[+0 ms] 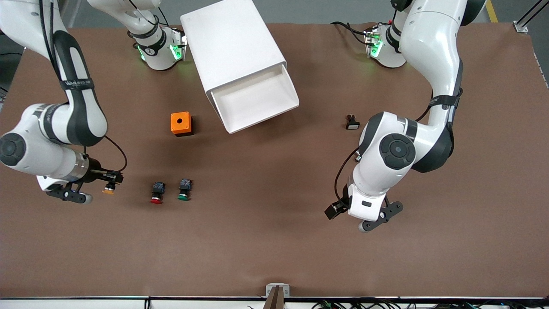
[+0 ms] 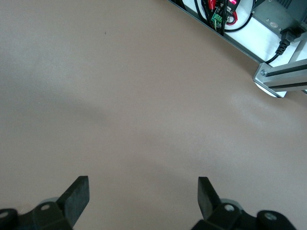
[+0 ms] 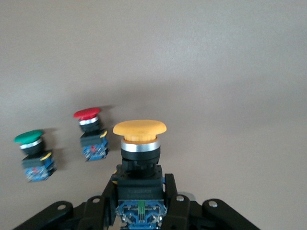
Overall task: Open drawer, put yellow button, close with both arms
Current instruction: 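Lift the yellow button and carry it toward the open drawer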
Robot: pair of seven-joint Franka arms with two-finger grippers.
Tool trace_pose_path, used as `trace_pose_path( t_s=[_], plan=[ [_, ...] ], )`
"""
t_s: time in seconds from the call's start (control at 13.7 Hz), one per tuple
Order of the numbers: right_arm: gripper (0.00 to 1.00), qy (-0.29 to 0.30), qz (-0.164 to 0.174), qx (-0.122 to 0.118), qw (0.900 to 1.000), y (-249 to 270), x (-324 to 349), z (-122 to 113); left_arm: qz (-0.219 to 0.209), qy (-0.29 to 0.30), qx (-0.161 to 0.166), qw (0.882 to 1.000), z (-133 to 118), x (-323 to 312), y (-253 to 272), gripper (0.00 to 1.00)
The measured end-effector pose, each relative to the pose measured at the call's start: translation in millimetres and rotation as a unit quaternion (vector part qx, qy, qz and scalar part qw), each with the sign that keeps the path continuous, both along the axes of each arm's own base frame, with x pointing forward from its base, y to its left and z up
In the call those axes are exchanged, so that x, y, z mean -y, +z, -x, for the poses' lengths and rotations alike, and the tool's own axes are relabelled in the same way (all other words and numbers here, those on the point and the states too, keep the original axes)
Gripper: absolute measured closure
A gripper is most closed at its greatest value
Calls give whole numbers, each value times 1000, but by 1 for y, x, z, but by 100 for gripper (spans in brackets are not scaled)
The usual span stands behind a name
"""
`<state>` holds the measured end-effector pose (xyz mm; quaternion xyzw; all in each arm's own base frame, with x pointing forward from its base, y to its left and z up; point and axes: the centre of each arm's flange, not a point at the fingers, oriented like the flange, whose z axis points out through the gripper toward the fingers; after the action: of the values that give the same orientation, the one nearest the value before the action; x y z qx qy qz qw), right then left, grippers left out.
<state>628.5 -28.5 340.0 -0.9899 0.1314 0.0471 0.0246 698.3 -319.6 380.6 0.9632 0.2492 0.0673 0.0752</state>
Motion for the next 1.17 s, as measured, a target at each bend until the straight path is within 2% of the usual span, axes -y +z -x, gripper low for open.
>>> trace_pose_path(
  t_s=[0.58,1.17],
  plan=[
    [59,-59,-4,-18,998,75,-36,21,0,0,0,1000,0,0,0,0],
    [59,-139,5,-18,990,140,-150,59,0,0,0,1000,0,0,0,0]
  ],
)
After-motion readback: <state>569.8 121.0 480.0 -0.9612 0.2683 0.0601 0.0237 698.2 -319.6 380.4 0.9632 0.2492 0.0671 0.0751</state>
